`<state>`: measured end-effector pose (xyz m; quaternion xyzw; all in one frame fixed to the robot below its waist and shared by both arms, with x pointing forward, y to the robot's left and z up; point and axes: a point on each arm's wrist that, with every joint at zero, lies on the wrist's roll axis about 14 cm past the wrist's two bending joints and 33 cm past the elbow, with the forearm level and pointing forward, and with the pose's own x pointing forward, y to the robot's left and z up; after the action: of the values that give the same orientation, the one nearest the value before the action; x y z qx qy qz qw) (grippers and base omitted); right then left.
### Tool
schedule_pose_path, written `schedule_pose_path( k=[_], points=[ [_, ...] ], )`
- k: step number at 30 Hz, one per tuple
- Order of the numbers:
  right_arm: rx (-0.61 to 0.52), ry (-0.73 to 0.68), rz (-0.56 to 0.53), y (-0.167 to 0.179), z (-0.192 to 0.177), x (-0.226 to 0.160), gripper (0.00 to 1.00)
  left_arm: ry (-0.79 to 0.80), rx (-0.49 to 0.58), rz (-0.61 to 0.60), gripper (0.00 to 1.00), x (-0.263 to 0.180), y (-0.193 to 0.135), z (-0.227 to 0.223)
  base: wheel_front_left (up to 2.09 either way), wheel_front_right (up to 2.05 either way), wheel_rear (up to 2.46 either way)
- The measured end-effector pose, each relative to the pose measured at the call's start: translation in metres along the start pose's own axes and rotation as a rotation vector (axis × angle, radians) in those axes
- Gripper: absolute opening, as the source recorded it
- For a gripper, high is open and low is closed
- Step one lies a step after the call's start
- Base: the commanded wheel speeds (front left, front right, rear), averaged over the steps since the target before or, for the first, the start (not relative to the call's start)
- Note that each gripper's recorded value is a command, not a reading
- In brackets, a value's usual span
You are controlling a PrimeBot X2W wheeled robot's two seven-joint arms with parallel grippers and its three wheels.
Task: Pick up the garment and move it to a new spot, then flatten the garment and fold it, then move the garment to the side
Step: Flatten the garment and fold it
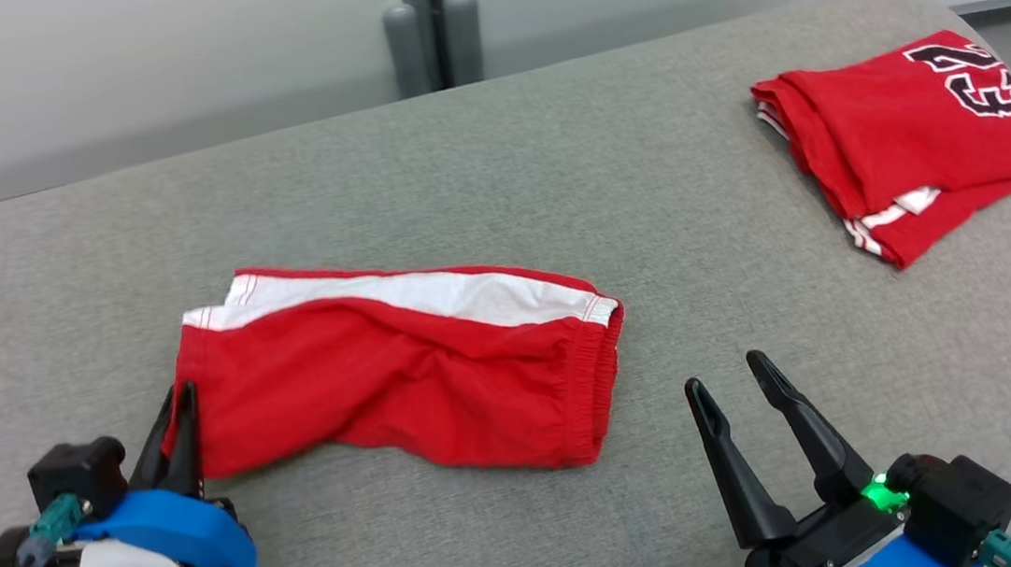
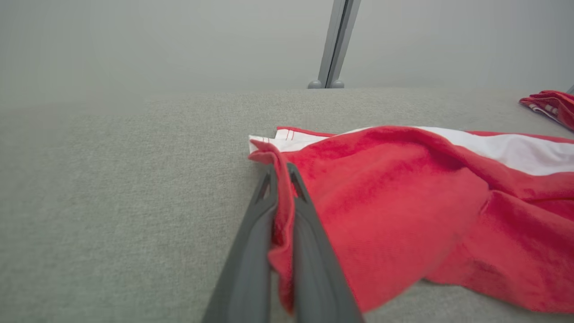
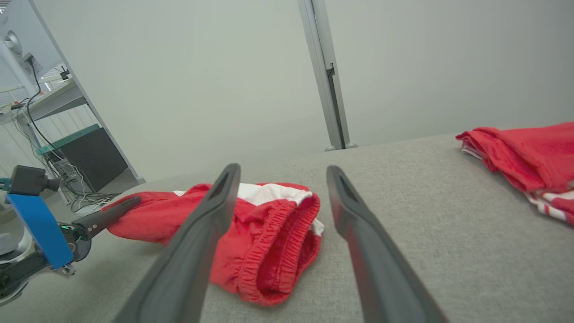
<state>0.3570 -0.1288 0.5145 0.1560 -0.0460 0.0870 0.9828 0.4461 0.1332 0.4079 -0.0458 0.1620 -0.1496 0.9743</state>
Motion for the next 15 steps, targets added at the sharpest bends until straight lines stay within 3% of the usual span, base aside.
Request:
schedule_pose_path(
  k=[14,15],
  points=[
    [0.005,0.03,0.03,0.01,-0.006,-0.007,1.0,-0.033,-0.077,0.113,0.0,-0.063,0.009,-0.002,0.0,0.0,0.0],
    [0.006,0.035,0.031,0.011,-0.007,-0.007,1.0,-0.034,-0.079,0.117,0.85,-0.064,0.009,-0.002,0.0,0.0,0.0]
  ],
)
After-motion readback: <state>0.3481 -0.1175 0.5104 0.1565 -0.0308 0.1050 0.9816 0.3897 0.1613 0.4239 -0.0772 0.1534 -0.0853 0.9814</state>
